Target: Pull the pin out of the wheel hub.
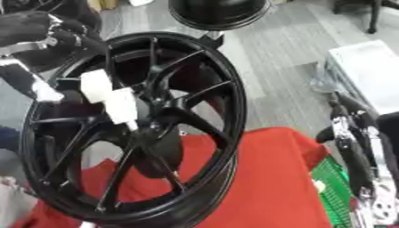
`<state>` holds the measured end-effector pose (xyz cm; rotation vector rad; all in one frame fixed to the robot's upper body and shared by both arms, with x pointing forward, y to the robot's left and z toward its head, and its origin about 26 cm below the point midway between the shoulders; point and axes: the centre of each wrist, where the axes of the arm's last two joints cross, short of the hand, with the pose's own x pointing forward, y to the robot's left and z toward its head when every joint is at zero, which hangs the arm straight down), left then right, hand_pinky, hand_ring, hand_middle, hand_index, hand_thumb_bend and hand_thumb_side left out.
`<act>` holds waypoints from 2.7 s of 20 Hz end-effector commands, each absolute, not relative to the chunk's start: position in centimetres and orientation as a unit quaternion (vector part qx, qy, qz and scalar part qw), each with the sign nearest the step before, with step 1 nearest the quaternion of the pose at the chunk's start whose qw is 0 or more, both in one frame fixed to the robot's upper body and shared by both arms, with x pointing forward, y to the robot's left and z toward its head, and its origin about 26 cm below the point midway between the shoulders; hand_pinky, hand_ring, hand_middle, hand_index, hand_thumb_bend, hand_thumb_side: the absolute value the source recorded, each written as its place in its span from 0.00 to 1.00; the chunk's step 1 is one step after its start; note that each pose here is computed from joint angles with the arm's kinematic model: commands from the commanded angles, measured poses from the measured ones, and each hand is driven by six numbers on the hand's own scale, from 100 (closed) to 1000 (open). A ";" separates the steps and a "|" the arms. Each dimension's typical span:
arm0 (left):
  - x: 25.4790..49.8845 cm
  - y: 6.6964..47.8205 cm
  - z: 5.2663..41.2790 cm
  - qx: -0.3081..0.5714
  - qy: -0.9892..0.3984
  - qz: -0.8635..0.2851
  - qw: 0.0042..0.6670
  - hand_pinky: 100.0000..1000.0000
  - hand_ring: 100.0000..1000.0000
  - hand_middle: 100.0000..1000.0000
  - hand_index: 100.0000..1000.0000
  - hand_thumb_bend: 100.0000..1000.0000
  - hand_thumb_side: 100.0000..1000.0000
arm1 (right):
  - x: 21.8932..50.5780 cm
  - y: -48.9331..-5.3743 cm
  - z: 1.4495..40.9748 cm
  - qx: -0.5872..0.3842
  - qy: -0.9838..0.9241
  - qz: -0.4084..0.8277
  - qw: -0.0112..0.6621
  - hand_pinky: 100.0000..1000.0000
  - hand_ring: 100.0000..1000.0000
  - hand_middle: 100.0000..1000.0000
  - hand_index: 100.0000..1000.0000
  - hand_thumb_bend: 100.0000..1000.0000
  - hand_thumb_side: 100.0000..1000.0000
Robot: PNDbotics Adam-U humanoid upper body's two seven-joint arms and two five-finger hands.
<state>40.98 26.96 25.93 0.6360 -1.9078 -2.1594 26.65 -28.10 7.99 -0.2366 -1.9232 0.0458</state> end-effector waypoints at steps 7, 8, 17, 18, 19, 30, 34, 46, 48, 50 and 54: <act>41.6 27.3 26.4 0.210 -0.551 -0.807 0.035 0.57 0.44 0.71 0.84 0.45 0.74 | 26.8 -28.2 8.6 -0.102 -0.823 0.034 0.557 0.38 0.36 0.79 0.87 0.00 0.62; 41.7 27.3 26.3 0.211 -0.550 -0.807 0.036 0.57 0.43 0.71 0.84 0.45 0.74 | 26.8 -28.2 8.6 -0.102 -0.824 0.034 0.557 0.38 0.36 0.79 0.87 0.00 0.62; 42.1 27.3 25.2 0.206 -0.534 -0.819 0.039 0.55 0.37 0.55 0.78 0.40 0.66 | 26.9 -28.2 8.6 -0.101 -0.824 0.035 0.557 0.38 0.36 0.79 0.87 0.00 0.63; 42.2 27.4 25.1 0.205 -0.531 -0.821 0.039 0.55 0.36 0.53 0.77 0.39 0.65 | 26.9 -28.2 8.6 -0.101 -0.824 0.035 0.557 0.38 0.36 0.79 0.87 0.00 0.63; 42.2 27.4 25.0 0.203 -0.529 -0.823 0.040 0.54 0.35 0.50 0.75 0.38 0.61 | 26.9 -28.2 8.6 -0.101 -0.823 0.034 0.557 0.38 0.36 0.79 0.87 0.00 0.63; 42.3 27.4 25.1 0.160 -0.549 -0.819 0.054 0.50 0.22 0.31 0.61 0.17 0.31 | 26.9 -28.1 8.6 -0.100 -0.823 0.033 0.558 0.38 0.36 0.79 0.87 0.00 0.64; 41.9 27.5 26.4 0.152 -0.556 -0.816 0.051 0.50 0.20 0.28 0.58 0.16 0.27 | 26.9 -28.1 8.5 -0.100 -0.823 0.033 0.559 0.38 0.36 0.79 0.87 0.00 0.63; 35.0 33.0 35.3 0.170 -0.666 -0.726 0.032 0.51 0.21 0.28 0.58 0.17 0.11 | 26.7 -28.5 8.4 -0.110 -0.821 0.024 0.560 0.38 0.36 0.79 0.87 0.00 0.62; 33.2 35.2 36.0 0.188 -0.686 -0.700 0.060 0.52 0.23 0.29 0.59 0.19 0.11 | 26.7 -28.6 8.4 -0.112 -0.821 0.019 0.560 0.38 0.36 0.79 0.87 0.00 0.62; 31.9 37.4 35.4 0.209 -0.694 -0.682 0.099 0.53 0.24 0.31 0.60 0.17 0.14 | 26.7 -28.6 8.5 -0.113 -0.822 0.015 0.558 0.38 0.36 0.79 0.87 0.00 0.61; 31.1 41.4 31.9 0.254 -0.672 -0.667 0.198 0.54 0.28 0.40 0.65 0.17 0.22 | 26.8 -28.6 8.6 -0.113 -0.824 0.010 0.555 0.38 0.36 0.79 0.87 0.00 0.60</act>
